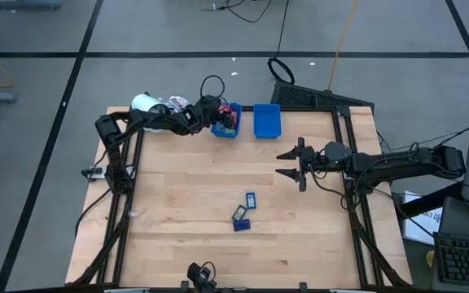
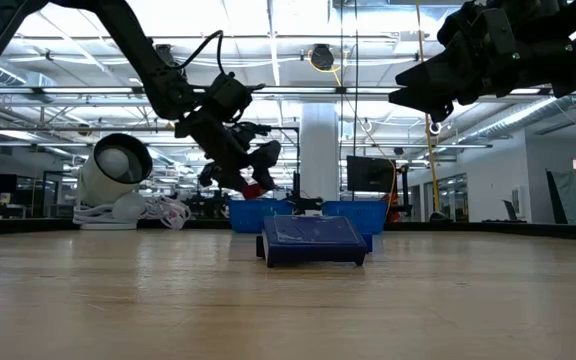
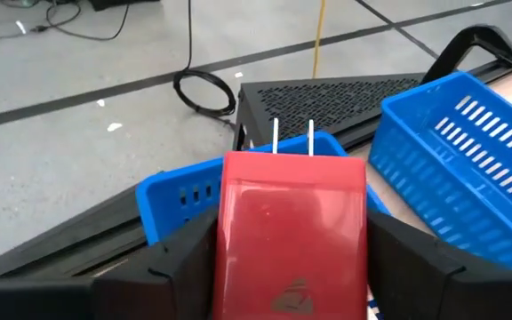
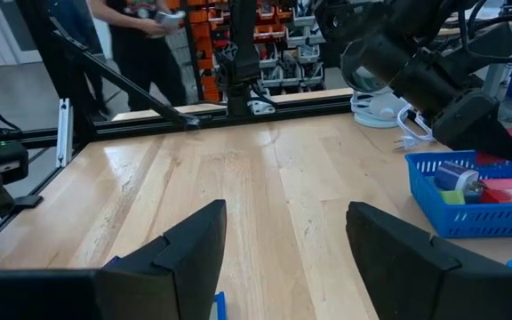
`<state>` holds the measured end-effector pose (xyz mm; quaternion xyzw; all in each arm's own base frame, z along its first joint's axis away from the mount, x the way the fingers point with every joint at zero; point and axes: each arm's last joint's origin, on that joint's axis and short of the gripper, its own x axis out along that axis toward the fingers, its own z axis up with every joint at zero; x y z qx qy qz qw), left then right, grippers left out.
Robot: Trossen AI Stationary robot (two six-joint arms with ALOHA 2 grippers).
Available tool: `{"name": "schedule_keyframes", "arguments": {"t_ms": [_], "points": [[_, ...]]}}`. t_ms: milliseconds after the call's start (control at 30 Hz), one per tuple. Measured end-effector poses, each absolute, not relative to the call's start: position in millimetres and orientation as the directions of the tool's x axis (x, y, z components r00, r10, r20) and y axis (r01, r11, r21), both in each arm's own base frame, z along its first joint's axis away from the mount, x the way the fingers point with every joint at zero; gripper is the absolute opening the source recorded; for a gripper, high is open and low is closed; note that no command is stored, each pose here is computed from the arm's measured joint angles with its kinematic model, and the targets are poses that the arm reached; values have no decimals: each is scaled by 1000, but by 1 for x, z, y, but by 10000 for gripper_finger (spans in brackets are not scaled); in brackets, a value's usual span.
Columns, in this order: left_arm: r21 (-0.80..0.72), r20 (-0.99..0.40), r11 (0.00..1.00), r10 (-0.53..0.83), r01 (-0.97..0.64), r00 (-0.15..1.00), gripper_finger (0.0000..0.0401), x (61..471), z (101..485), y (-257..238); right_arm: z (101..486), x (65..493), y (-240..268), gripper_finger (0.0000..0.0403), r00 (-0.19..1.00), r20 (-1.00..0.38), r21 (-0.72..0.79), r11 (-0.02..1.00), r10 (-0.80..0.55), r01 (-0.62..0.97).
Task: Pick & Place Office items
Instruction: Put the red charger adapter into the left basket, then put the top blue digital clock into the right basket
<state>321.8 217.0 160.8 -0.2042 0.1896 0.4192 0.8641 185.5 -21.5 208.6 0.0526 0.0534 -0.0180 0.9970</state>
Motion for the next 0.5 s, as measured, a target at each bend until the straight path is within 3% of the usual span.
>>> {"name": "schedule_keyframes", "arguments": {"t_ms": [233, 500], "points": [[-181, -494, 578, 646, -796, 581, 292, 322, 161, 217, 209, 186, -22, 222, 994, -108, 103, 994, -30, 41], [-182, -488, 587, 642, -789, 591, 311, 321, 167, 215, 209, 186, -22, 222, 994, -108, 103, 994, -30, 41]]}}
